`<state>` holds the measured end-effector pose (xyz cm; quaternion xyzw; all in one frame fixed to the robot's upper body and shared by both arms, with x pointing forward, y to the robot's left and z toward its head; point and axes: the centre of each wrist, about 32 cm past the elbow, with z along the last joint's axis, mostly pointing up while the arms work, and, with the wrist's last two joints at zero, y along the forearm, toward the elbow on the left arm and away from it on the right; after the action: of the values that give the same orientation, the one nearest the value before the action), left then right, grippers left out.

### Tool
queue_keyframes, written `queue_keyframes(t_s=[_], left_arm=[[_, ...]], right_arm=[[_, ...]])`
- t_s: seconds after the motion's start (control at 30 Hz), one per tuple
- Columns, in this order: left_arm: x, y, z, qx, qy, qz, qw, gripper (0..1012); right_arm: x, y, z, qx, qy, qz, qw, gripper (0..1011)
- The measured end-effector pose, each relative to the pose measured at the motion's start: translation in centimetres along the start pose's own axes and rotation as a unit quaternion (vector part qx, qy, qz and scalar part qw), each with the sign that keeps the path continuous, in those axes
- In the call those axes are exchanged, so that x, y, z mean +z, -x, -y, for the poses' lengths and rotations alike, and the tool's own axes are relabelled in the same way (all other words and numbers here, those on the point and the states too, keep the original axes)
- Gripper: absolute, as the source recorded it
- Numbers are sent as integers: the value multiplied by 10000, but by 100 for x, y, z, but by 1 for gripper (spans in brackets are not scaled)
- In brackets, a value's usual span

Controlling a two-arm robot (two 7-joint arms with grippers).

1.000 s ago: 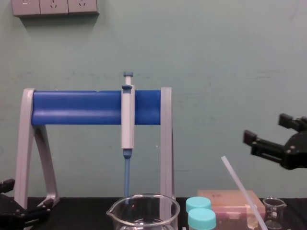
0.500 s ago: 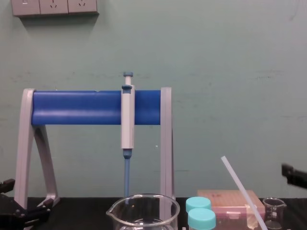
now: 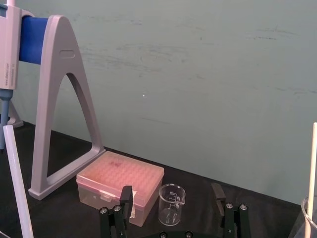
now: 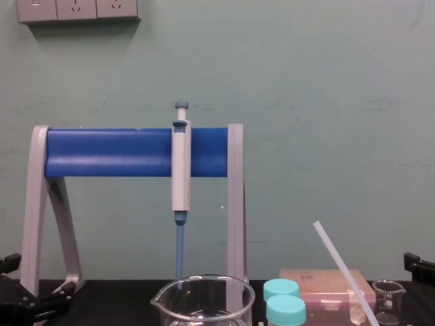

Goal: Pick up the stirring rod with one hand, then place it down.

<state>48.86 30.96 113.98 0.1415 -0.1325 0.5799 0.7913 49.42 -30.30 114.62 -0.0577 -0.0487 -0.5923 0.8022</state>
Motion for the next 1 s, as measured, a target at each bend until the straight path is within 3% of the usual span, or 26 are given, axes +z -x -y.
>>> queue_keyframes(t_s=[1.0], left_arm=[[0,0,0,0,0,0,10000,1000]], right_arm=[[12,2,-1,17,-62,11,10000,1003]])
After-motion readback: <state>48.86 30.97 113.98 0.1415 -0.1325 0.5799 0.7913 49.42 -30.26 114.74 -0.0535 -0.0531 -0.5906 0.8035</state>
